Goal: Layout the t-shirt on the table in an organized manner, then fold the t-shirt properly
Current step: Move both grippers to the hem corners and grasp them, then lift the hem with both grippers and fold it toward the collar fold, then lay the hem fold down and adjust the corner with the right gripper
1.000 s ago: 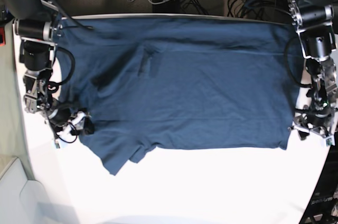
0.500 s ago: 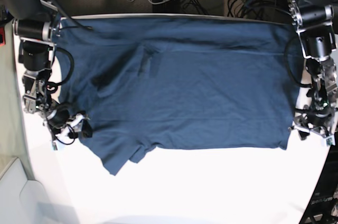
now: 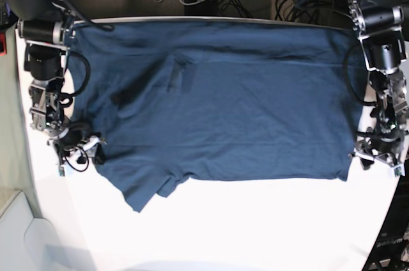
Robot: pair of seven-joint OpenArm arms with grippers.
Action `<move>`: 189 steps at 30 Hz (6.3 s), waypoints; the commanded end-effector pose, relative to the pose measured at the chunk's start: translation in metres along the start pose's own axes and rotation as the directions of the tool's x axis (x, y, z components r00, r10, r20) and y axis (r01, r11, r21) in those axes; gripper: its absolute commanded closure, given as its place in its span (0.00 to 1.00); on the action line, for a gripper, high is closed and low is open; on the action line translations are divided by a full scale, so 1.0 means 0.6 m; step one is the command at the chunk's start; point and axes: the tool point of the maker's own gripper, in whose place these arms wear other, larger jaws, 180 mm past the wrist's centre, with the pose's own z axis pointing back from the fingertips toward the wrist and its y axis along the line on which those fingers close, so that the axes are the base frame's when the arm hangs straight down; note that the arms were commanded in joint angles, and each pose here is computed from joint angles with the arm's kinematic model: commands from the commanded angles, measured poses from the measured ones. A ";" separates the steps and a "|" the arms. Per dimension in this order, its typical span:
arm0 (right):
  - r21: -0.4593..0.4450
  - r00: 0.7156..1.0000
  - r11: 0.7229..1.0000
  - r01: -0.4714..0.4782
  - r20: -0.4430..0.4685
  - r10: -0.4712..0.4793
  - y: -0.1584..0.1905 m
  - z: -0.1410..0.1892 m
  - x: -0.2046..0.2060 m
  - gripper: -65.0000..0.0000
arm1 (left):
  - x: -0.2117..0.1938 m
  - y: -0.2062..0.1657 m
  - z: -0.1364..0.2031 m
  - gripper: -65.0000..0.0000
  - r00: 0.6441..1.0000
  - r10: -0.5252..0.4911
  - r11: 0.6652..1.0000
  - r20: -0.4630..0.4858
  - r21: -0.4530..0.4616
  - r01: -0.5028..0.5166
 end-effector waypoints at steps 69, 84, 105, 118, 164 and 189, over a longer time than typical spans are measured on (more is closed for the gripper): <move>0.056 0.993 0.995 -0.083 0.090 0.078 0.019 0.018 0.072 1.00 | -0.010 -0.107 -0.053 1.00 0.990 -0.128 0.982 0.061 -0.131 0.135; 0.011 0.964 0.971 -0.237 0.129 0.234 0.030 0.094 0.092 1.00 | 0.031 -0.088 -0.006 1.00 0.996 -0.015 0.988 0.087 -0.155 0.028; -0.060 0.936 0.940 -0.337 0.089 0.341 0.026 0.227 0.051 1.00 | 0.028 -0.048 0.082 1.00 0.997 0.037 0.990 0.064 -0.141 -0.027; -0.056 0.944 0.944 -0.326 0.028 0.328 0.030 0.259 -0.012 1.00 | -0.053 -0.033 0.121 1.00 1.000 -0.028 0.990 -0.009 -0.137 0.027; -0.017 0.919 0.919 -0.394 -0.028 0.393 0.105 0.241 0.027 0.47 | -0.123 0.039 0.185 1.00 0.977 0.018 0.999 -0.215 -0.040 -0.027; 0.066 0.950 0.960 -0.272 -0.141 0.279 0.104 0.164 -0.030 0.47 | -0.120 0.039 0.183 1.00 0.977 0.019 0.999 -0.212 -0.041 -0.029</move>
